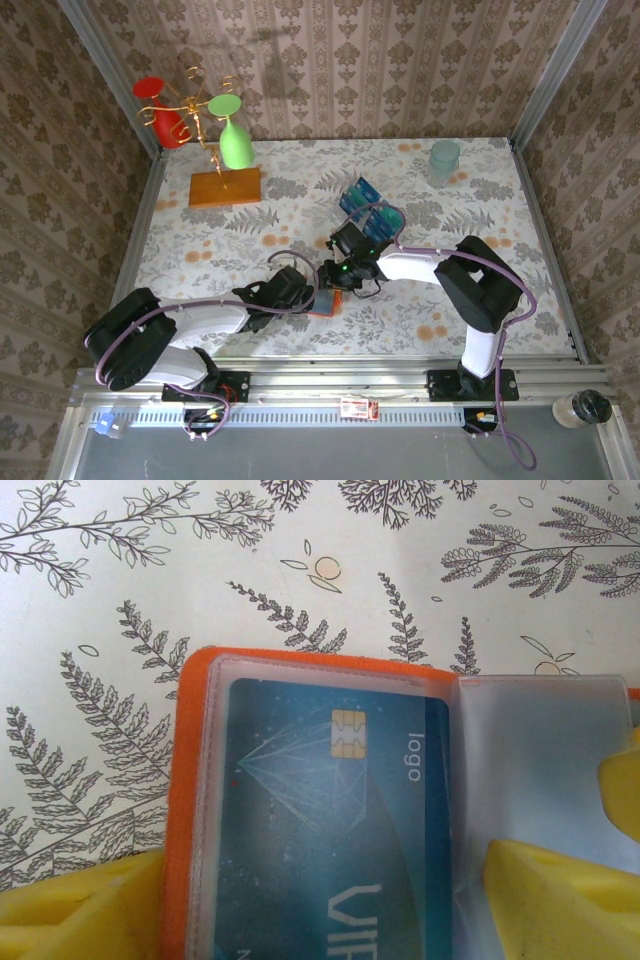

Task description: Put the credit cards into the card holder

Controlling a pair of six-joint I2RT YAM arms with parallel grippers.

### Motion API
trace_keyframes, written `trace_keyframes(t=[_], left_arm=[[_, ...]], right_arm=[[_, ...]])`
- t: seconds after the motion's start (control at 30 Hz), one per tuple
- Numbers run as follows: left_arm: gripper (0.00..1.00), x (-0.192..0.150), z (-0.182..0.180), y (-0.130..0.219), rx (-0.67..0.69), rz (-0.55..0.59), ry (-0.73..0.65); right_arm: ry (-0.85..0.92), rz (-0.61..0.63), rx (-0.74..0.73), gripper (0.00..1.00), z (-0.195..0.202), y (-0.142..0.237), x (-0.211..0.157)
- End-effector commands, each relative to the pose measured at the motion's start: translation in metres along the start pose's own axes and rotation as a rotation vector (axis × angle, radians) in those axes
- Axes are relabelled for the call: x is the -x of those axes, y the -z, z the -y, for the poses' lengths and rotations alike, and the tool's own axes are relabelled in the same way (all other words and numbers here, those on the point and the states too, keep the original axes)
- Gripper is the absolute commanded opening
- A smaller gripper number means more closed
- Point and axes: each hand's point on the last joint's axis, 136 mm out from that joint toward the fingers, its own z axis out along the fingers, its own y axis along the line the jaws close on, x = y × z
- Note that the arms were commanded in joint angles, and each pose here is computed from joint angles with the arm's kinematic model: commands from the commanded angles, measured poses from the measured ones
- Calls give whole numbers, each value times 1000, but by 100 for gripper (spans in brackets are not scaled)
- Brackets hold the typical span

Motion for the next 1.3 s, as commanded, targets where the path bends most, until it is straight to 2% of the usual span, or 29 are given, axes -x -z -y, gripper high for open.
trace_keyframes(t=[0.0,0.1,0.23,0.33,0.43,0.57,0.67,0.73,1.03,1.27], left_arm=[[81,-20,-1,-5,-23,-64,13],[82,-16,0,-2,-28,-52,11],[89,-1,2,11,-40,-12,14],[96,11,-4,25,-41,27,32],[99,21,-15,38,-49,51,71],[100,30,-34,54,-44,85,117],[100,32,-46,61,-44,92,148],[100,32,-53,64,-41,98,170],[100,30,-74,72,-38,112,232],[100,29,-84,79,-38,129,264]], right_arm=[[-6,-12,61,35,-17,0,5],[-8,-9,76,35,-21,3,6],[-5,-2,94,37,-30,9,6],[0,9,100,45,-37,13,4],[3,14,107,52,-46,15,3],[3,19,107,64,-57,13,2],[4,19,109,67,-68,8,1],[5,18,102,74,-73,4,1],[-10,28,100,76,-93,-22,1],[-37,31,87,76,-90,-40,2]])
